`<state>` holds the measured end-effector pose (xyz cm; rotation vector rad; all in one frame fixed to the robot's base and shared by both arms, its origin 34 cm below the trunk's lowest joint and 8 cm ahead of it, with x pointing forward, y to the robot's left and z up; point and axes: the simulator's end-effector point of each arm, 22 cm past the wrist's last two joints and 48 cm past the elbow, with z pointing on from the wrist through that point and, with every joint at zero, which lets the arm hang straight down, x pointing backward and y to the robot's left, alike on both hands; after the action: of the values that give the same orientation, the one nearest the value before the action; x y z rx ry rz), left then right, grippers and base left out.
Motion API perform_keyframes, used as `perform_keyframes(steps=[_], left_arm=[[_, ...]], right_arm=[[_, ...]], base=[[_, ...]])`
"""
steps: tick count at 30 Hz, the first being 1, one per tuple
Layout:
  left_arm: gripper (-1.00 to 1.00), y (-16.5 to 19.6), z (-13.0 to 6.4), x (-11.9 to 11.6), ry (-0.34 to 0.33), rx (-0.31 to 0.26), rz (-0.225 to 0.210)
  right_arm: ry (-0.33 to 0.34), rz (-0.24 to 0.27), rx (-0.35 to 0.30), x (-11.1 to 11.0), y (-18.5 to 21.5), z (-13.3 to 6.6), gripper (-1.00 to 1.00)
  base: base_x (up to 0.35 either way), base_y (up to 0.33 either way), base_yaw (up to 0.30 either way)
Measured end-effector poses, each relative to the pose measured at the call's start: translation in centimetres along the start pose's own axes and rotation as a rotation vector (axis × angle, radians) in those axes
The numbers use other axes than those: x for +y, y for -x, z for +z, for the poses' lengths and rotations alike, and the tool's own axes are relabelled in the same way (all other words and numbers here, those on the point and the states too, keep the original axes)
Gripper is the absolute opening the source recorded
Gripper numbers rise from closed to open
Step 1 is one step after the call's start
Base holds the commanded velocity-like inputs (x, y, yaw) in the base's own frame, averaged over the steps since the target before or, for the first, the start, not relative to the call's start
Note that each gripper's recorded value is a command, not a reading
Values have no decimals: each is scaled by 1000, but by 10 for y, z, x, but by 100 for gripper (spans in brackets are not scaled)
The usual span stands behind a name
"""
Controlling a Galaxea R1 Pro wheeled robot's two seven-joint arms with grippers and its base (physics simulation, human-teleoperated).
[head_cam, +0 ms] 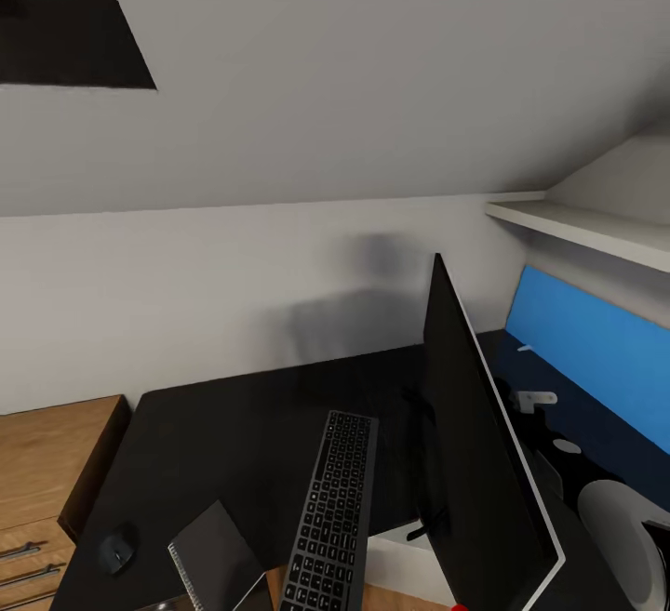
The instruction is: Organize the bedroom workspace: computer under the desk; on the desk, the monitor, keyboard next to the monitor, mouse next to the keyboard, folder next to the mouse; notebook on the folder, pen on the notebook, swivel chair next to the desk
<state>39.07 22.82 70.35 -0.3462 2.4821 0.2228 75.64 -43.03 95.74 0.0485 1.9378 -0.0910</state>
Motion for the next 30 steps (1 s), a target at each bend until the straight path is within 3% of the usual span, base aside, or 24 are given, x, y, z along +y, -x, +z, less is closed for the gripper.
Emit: perform_keyframes(steps=[9,30], left_arm=[[100,0,0,0,1,1,0],[100,0,0,0,0,1,0]], right_arm=[[1,2,0,0,0,0,-100],[-2,-2,-1,-2,0,0,-100]], base=[[-102,0,0],[-320,0,0]])
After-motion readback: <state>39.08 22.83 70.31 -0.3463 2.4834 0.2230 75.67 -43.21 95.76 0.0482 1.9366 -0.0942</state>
